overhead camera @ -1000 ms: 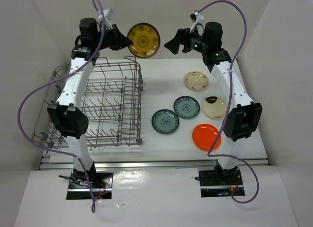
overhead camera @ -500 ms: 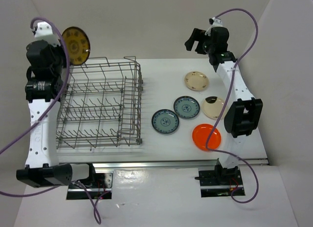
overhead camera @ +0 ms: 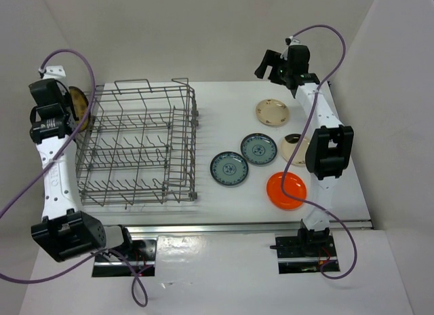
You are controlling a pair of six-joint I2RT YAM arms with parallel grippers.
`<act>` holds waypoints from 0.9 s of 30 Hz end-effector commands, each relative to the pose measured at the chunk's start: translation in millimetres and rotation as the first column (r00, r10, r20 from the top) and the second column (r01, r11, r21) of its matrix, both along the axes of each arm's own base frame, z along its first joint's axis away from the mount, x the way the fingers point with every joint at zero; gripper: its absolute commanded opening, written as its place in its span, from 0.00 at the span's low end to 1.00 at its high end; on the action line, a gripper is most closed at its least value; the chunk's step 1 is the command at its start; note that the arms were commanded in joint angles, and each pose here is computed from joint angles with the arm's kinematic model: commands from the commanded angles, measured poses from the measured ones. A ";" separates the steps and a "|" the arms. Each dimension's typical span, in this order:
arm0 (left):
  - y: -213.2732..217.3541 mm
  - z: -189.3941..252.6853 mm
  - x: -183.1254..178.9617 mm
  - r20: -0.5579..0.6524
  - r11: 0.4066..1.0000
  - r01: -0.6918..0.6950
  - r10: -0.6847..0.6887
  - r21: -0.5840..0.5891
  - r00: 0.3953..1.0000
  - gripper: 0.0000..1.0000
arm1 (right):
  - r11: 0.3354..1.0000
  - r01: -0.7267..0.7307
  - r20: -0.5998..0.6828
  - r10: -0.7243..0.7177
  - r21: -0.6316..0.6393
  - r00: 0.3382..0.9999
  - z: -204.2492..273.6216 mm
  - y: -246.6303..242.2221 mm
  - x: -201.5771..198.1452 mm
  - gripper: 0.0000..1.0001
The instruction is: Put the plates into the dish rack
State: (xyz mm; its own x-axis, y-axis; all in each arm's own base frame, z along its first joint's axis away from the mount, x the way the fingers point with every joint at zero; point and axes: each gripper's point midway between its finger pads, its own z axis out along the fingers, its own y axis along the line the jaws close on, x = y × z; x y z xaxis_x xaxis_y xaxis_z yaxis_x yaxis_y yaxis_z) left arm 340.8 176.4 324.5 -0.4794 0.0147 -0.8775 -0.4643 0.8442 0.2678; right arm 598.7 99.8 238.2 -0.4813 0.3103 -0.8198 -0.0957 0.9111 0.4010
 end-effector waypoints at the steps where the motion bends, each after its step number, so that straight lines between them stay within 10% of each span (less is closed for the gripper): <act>1: 14.5 -0.9 17.6 0.020 0.997 0.081 -0.081 0.005 0.997 0.00 | 1.000 0.002 0.045 -0.003 0.018 0.999 22.7 -3.3 6.3 1.00; 11: 45.1 -41.4 34.5 -0.071 0.969 0.245 -0.245 -0.012 0.967 0.00 | 0.998 0.024 0.001 -0.025 0.062 1.000 12.9 -6.4 7.5 1.00; 27: 89.7 -78.4 58.7 -0.110 0.991 0.135 -0.136 -0.013 0.985 0.00 | 0.995 0.027 -0.079 -0.019 0.097 0.997 -18.2 -1.4 7.6 1.00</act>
